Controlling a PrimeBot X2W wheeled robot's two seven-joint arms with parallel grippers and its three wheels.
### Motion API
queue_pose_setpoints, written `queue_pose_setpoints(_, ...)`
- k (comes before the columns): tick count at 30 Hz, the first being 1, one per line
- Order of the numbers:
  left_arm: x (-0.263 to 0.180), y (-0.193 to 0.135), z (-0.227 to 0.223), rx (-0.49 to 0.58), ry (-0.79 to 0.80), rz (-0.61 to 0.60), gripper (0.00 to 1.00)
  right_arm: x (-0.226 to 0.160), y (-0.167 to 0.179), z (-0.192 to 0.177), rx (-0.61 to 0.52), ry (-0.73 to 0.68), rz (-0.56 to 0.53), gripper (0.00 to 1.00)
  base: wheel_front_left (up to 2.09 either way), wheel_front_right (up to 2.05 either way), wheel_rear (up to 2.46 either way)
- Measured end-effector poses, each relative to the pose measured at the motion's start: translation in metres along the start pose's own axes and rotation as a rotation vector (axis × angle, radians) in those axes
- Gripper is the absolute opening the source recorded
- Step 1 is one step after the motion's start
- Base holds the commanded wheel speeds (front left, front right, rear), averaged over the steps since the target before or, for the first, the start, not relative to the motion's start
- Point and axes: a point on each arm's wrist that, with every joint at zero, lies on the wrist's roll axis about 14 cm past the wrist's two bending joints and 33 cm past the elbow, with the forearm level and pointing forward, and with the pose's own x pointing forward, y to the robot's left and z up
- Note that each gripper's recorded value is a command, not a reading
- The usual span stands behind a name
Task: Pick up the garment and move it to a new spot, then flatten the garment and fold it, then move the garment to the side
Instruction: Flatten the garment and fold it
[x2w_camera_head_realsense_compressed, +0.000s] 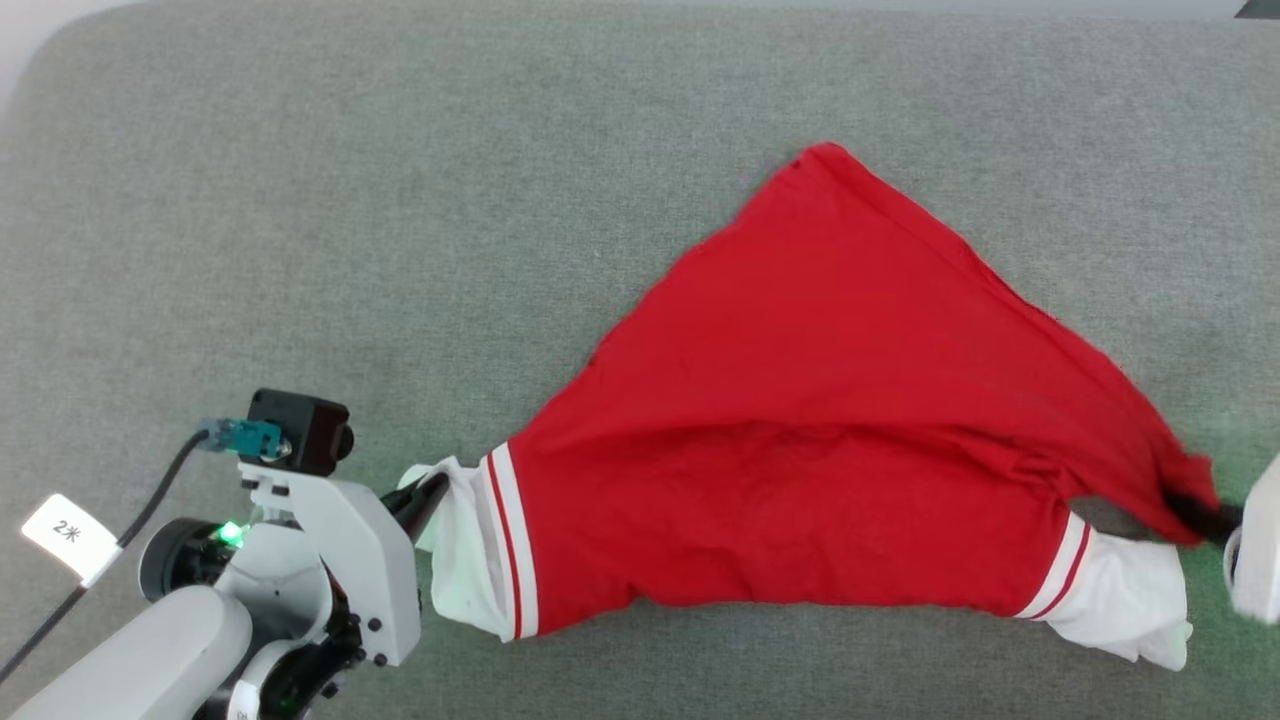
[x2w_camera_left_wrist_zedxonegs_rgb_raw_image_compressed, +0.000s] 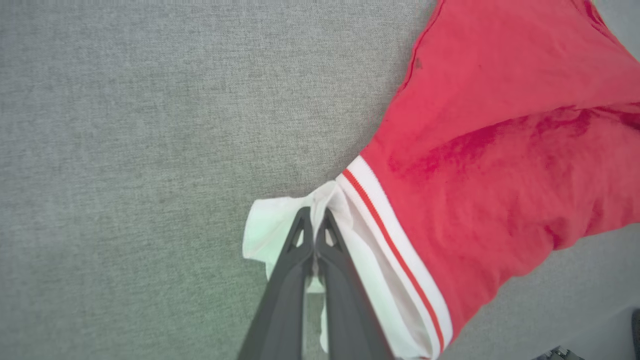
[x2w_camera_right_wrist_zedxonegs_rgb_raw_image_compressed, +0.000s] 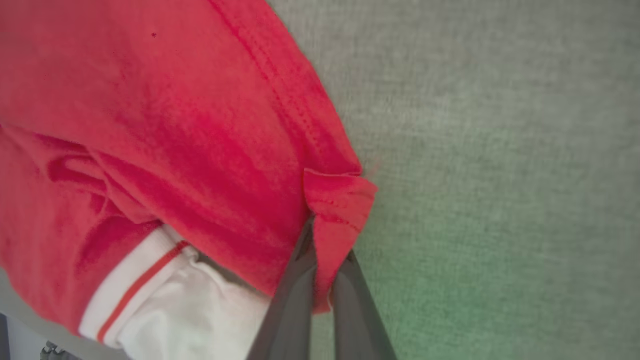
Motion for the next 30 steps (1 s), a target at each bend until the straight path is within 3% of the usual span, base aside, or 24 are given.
queue_pose_setpoints(7,0.006,-0.002,0.000,0.002,0.001,-0.013,0.00,0.003,-0.002,-0.026,0.005,0.001,-0.063,0.00,0.00,0.00,0.00)
queue_pose_setpoints(8,0.007,-0.002,0.000,0.002,0.002,-0.015,0.00,0.004,-0.003,-0.027,-0.001,-0.002,-0.072,0.14,0.00,0.00,0.00)
queue_pose_setpoints(9,0.007,-0.002,0.000,0.004,0.001,-0.017,0.00,0.005,-0.003,-0.028,-0.004,-0.005,-0.077,0.99,0.00,0.00,0.00)
queue_pose_setpoints(17,0.006,-0.002,0.003,0.011,-0.011,-0.015,0.00,-0.006,0.006,-0.019,-0.039,-0.054,-0.066,1.00,0.00,0.00,0.00)
queue_pose_setpoints(25,-0.001,-0.006,0.001,0.011,-0.020,-0.022,0.00,-0.056,0.040,0.052,-0.074,-0.329,0.035,1.00,0.00,0.00,0.00)
queue_pose_setpoints(30,-0.002,-0.008,-0.001,0.000,-0.020,-0.027,0.00,-0.065,0.070,0.103,-0.168,-0.474,0.081,1.00,0.00,0.00,0.00)
